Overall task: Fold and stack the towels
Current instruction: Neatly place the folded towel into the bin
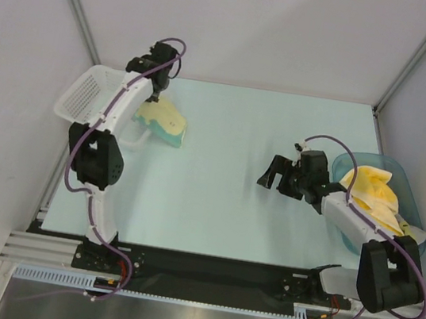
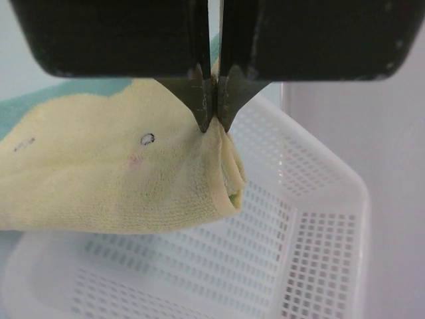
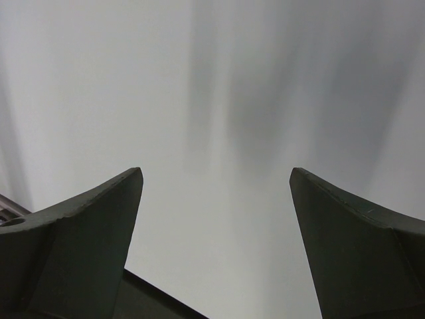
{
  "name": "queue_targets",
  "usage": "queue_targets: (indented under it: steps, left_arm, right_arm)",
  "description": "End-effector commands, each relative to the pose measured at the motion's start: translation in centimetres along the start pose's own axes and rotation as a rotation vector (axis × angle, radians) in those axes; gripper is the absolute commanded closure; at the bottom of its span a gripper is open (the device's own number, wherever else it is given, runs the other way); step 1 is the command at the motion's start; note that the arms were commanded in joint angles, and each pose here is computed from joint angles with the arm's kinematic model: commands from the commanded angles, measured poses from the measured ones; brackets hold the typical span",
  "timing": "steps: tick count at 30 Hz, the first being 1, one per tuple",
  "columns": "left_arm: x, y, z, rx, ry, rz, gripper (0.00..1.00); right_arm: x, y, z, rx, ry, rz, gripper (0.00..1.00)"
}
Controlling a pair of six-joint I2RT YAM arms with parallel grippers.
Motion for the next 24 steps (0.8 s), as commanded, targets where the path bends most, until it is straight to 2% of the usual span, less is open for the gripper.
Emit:
queue_targets:
  steps: [1, 9, 18, 21, 24]
  left_arm:
    - [2.0, 0.9, 3.2, 0.084, 0.013, -0.053, 1.00]
    - [3.0, 5.1, 7.2, 0.180, -0.042, -0.080, 1.00]
    - [-0.7, 9.8, 11.5, 0.221, -0.098, 0.026, 1.00]
    - [-0.6, 10.8, 11.8, 0.197, -0.122, 0.008, 1.00]
    - [-1.3, 13.4, 12.3, 0.168, -0.173, 0.040, 1.00]
  right_arm:
    - [2.4, 0.0, 1.2, 0.045, -0.039, -0.060, 0.01]
    - [3.6, -0.2, 2.1, 0.073, -0.057, -0.087, 0.01]
    - [3.4, 1.0, 1.4, 0.071, -0.052, -0.063, 0.01]
    - [3.3, 1.4, 1.3, 0.077, -0.046, -0.050, 0.01]
    - [3.3, 1.6, 1.4, 0.084, -0.044, -0.051, 0.01]
Point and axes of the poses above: each gripper's point midway between its finger pads, its own y axis out along the fingers, its own z axis along the line the jaws close on, x = y × z, the point moved 4 cm from there along -y, back along the fingers, and after that the axes turned 2 degrees about y, right-handed, at the moved point
